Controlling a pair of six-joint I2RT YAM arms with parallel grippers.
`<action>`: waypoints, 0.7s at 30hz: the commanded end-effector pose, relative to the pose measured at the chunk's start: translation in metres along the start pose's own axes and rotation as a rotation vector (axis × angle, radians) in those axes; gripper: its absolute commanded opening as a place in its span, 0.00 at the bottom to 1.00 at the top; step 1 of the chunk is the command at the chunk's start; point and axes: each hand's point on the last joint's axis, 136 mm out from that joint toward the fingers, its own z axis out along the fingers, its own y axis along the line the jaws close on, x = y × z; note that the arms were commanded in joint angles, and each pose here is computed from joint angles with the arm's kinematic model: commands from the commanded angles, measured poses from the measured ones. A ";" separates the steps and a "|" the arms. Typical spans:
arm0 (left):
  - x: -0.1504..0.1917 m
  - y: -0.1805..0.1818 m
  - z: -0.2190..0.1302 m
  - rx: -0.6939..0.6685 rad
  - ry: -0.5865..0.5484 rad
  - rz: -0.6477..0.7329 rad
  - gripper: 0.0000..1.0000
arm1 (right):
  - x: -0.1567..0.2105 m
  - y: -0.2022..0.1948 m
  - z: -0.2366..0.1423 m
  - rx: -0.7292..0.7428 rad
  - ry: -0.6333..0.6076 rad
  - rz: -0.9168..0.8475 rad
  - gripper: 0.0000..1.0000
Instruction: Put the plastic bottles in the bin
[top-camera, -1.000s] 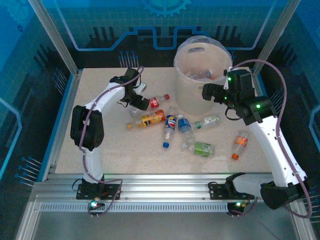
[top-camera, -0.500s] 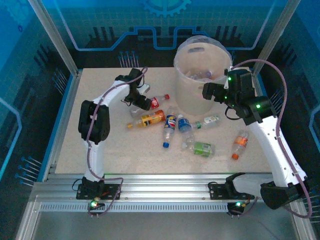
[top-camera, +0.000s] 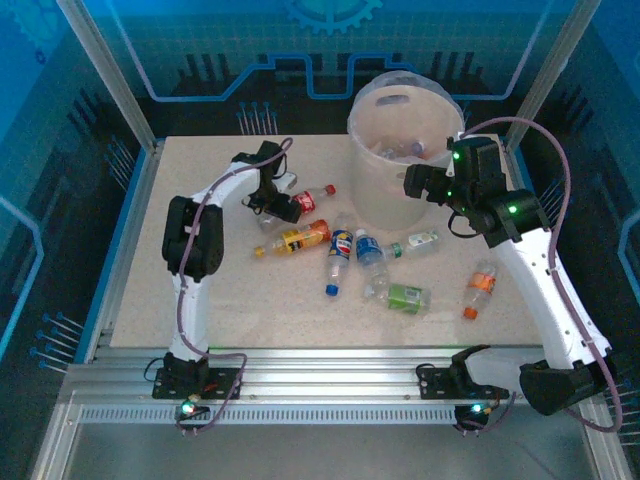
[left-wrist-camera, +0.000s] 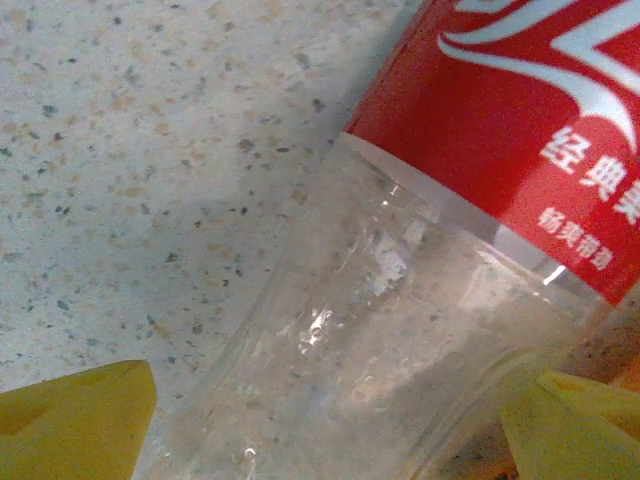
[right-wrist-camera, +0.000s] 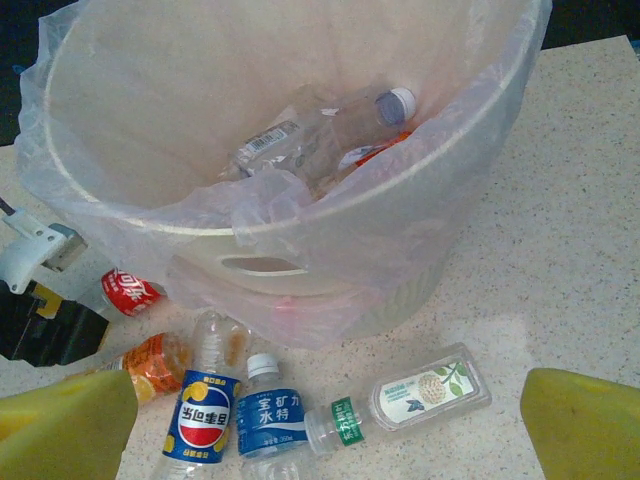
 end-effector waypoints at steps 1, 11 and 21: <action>-0.007 0.011 0.005 0.012 -0.015 -0.076 0.89 | -0.004 0.003 0.002 -0.005 -0.018 0.016 1.00; 0.002 0.030 0.020 -0.017 0.013 -0.178 0.79 | -0.004 0.003 0.004 -0.004 -0.018 0.023 1.00; 0.007 0.031 0.020 -0.032 0.012 -0.183 0.54 | 0.000 0.006 0.013 -0.012 0.002 0.024 1.00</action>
